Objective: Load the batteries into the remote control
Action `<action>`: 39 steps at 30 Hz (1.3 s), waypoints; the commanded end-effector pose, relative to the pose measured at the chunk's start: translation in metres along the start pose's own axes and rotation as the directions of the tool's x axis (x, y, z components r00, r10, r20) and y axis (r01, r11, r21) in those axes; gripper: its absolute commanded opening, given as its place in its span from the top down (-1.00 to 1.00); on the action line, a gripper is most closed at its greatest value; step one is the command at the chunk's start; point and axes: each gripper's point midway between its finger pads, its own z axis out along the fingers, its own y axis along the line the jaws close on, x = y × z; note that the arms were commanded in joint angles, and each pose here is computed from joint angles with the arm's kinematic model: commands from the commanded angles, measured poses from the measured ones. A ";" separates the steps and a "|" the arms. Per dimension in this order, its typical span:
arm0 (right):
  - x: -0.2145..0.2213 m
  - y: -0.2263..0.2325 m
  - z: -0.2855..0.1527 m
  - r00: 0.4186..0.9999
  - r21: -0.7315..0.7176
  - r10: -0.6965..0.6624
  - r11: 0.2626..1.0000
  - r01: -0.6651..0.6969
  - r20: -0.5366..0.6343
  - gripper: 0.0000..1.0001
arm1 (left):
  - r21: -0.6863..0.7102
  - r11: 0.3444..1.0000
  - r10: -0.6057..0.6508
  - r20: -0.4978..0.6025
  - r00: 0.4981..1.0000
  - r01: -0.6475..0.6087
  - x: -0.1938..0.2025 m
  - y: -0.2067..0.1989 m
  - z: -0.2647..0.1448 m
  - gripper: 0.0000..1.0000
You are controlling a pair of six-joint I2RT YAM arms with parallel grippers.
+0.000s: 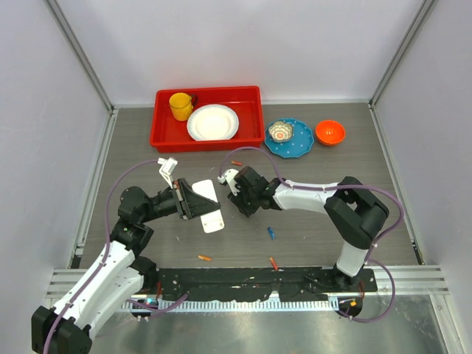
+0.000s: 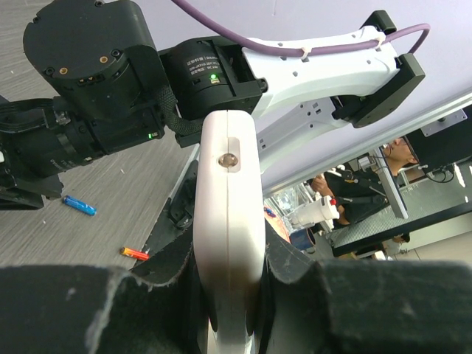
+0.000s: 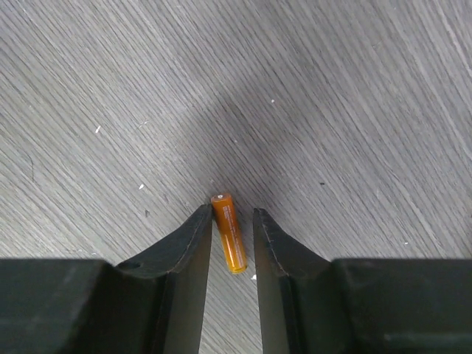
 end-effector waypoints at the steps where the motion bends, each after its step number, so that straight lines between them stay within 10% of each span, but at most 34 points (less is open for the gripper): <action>1: -0.013 -0.002 0.000 1.000 0.016 0.006 1.000 -0.006 0.026 0.36 | 0.042 0.998 0.055 0.010 0.998 -0.055 -0.004 -0.010 -0.001 1.00; 11: -0.016 -0.003 0.002 1.000 0.017 0.024 1.000 -0.024 0.011 0.42 | 0.038 0.998 0.052 0.009 0.999 -0.052 -0.003 -0.008 0.000 1.00; 20: -0.030 -0.009 -0.014 0.989 0.035 0.133 0.990 -0.135 0.069 0.98 | 0.027 0.999 0.043 0.012 0.999 -0.043 -0.004 -0.005 0.001 1.00; 28: -0.087 -0.031 -0.149 0.874 0.116 0.214 0.950 -0.291 0.436 0.98 | -0.006 1.000 -0.003 0.046 0.999 0.004 -0.017 0.006 0.010 1.00; 39: -0.090 0.061 -0.269 0.814 -0.005 -0.072 0.996 0.092 0.577 0.99 | -0.022 0.992 -0.128 -0.042 0.991 0.127 -0.030 0.024 0.037 1.00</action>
